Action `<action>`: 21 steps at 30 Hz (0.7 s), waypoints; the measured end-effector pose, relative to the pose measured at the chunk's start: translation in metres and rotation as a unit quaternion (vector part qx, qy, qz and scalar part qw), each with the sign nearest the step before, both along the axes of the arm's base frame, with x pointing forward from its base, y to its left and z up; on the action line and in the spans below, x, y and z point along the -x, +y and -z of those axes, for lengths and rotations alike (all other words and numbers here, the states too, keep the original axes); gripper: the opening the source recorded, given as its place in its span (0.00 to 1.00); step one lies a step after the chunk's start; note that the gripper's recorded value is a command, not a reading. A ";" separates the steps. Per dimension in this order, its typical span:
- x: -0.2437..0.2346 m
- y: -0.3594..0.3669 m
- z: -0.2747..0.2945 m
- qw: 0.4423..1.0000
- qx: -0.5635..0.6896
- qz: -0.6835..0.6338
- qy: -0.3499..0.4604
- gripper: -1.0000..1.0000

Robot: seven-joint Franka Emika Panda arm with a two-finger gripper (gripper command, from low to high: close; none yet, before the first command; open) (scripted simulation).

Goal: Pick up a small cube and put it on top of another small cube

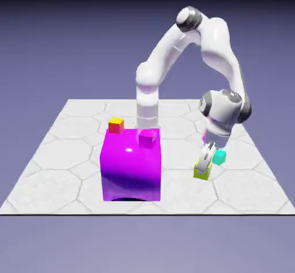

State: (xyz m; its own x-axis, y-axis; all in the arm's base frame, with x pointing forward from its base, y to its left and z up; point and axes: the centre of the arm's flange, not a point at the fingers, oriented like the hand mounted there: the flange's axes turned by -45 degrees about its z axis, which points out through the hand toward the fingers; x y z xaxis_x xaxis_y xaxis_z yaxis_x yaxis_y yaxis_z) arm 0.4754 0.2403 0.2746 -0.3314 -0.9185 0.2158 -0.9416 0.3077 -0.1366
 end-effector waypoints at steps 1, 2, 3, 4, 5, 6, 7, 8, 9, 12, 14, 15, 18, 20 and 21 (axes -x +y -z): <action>0.006 0.006 -0.004 1.000 0.001 -0.013 -0.003 0.00; 0.012 0.011 -0.009 1.000 0.002 -0.027 -0.006 0.00; 0.018 0.017 -0.012 0.999 0.003 -0.040 -0.008 0.00; 0.024 0.022 -0.016 0.999 0.004 -0.053 -0.010 0.00; 0.030 0.027 -0.019 0.998 0.004 -0.067 -0.012 0.00; 0.037 0.032 -0.022 0.997 0.005 -0.080 -0.014 0.00; 0.043 0.036 -0.025 0.995 0.005 -0.093 -0.016 0.00; 0.050 0.041 -0.028 0.994 0.005 -0.107 -0.017 0.00; 0.056 0.045 -0.030 0.993 0.006 -0.120 -0.018 0.00; 0.076 0.057 -0.035 0.987 0.006 -0.160 -0.019 0.00; 0.089 0.064 -0.037 0.982 0.006 -0.186 -0.019 0.00; 0.096 0.068 -0.037 0.980 0.006 -0.200 -0.019 0.00; 0.116 0.077 -0.037 0.971 0.006 -0.240 -0.016 0.00; 0.130 0.083 -0.036 0.964 0.005 -0.267 -0.013 0.00; 0.137 0.086 -0.035 0.960 0.005 -0.280 -0.011 0.00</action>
